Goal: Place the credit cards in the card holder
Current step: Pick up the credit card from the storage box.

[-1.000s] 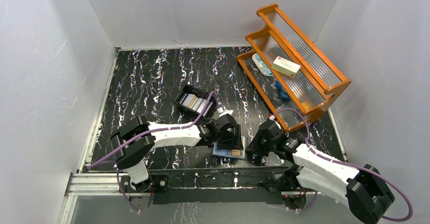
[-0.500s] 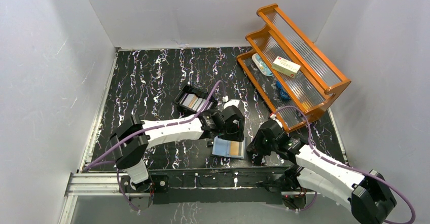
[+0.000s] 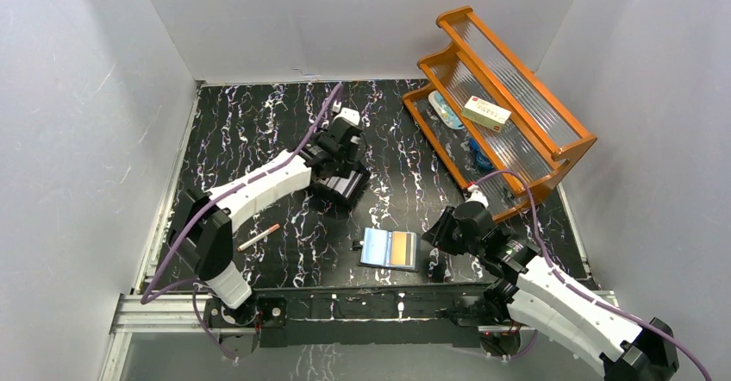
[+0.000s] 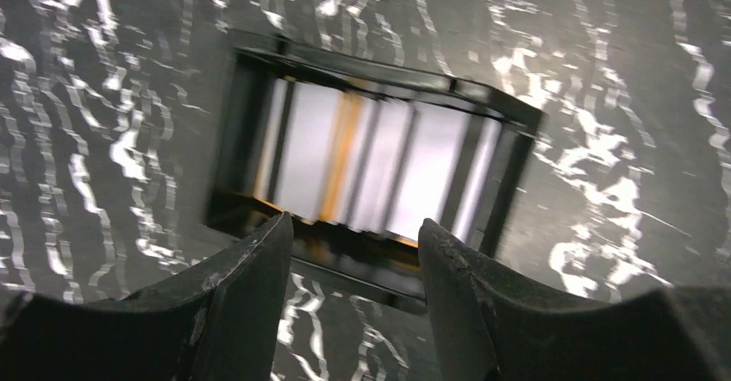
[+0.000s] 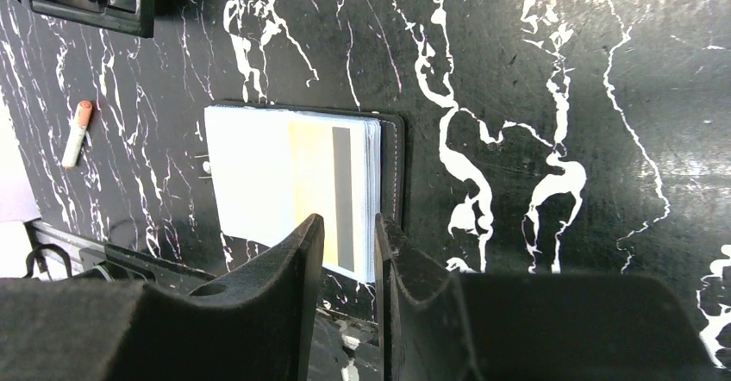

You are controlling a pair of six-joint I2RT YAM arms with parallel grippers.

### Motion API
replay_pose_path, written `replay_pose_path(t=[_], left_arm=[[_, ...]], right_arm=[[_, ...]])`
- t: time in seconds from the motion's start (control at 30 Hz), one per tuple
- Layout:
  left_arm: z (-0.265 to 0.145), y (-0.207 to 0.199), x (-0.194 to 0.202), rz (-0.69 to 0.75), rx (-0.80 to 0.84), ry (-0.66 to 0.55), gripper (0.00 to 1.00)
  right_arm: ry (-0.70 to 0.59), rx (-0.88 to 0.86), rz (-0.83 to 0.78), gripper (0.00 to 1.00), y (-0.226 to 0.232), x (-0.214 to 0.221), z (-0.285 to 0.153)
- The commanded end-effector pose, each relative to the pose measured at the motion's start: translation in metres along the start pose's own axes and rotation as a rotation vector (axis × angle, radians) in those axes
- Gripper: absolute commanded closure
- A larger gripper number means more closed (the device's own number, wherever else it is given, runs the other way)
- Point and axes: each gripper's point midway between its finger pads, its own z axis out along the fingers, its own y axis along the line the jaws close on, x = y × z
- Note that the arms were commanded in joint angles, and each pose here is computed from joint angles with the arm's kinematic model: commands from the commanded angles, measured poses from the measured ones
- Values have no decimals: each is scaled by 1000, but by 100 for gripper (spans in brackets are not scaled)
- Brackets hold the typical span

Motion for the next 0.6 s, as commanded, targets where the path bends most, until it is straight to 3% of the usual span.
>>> replay_pose_path(t=[0.0,0.27,0.57], left_arm=[[8,46,-20,162,-93,-54,46],[67,49,4,288,-76,24,45],[96,41,22,321,-56,60,44]], right_arm=[[-69,-14,-19,63,10,-18,-9],[-82,-8,-28,63,13,-24,-13],[-103,-7,-25,63,12,-28,-16]])
